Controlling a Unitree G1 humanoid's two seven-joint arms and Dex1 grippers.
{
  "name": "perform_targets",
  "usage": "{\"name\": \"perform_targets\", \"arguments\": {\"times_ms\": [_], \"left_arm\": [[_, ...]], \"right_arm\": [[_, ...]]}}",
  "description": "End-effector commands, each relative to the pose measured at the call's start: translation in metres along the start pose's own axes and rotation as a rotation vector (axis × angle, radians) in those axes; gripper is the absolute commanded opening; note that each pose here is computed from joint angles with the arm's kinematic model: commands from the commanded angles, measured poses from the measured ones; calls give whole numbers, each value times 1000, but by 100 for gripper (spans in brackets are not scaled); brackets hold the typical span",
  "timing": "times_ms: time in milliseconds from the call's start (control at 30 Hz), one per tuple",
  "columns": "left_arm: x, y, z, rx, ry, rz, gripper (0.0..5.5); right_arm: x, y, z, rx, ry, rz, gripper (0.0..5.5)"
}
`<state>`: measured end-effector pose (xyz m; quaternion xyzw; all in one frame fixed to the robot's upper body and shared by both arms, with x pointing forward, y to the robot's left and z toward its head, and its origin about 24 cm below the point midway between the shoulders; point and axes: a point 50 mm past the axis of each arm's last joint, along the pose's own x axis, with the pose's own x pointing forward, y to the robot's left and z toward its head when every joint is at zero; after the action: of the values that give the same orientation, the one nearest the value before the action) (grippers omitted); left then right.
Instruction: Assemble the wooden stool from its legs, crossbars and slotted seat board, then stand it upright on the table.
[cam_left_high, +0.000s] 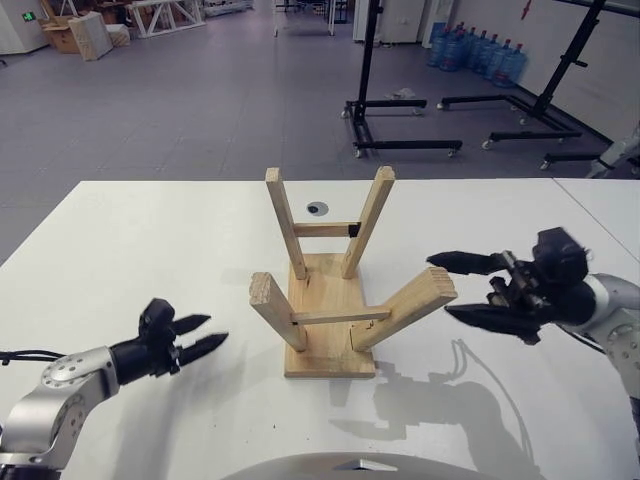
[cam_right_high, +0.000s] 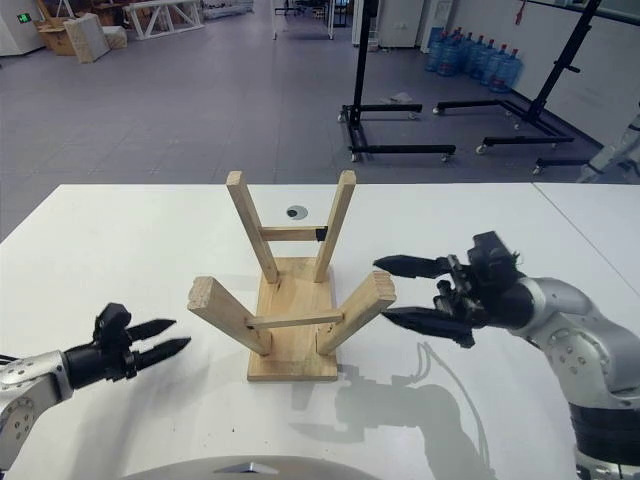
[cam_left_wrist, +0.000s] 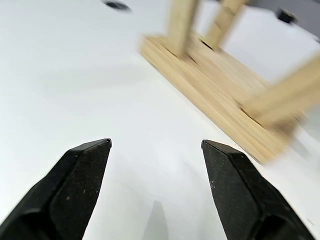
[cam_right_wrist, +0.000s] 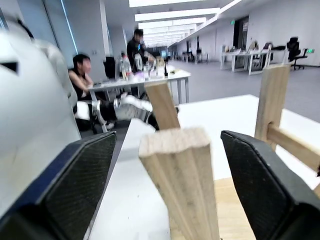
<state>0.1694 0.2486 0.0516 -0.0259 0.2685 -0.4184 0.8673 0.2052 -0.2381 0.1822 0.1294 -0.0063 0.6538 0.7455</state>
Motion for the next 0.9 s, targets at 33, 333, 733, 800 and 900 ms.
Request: {"name": "perform_targets", "arguments": {"times_ms": [33, 333, 733, 800, 900], "left_arm": [[7, -14, -4, 89, 123, -121, 330], [61, -47, -7, 93, 73, -200, 330], [119, -42, -28, 31, 57, 21, 330], [128, -43, -26, 13, 42, -1, 330], [139, -42, -21, -6, 29, -33, 330]], "right_arm": [[-21, -6, 26, 33, -106, -57, 383], [-22, -27, 24, 35, -67, -126, 383], [7, -29, 49, -61, -165, -52, 383], [13, -27, 61, -114, -221, -54, 383], [19, -25, 79, -200, -275, -67, 383]]}}
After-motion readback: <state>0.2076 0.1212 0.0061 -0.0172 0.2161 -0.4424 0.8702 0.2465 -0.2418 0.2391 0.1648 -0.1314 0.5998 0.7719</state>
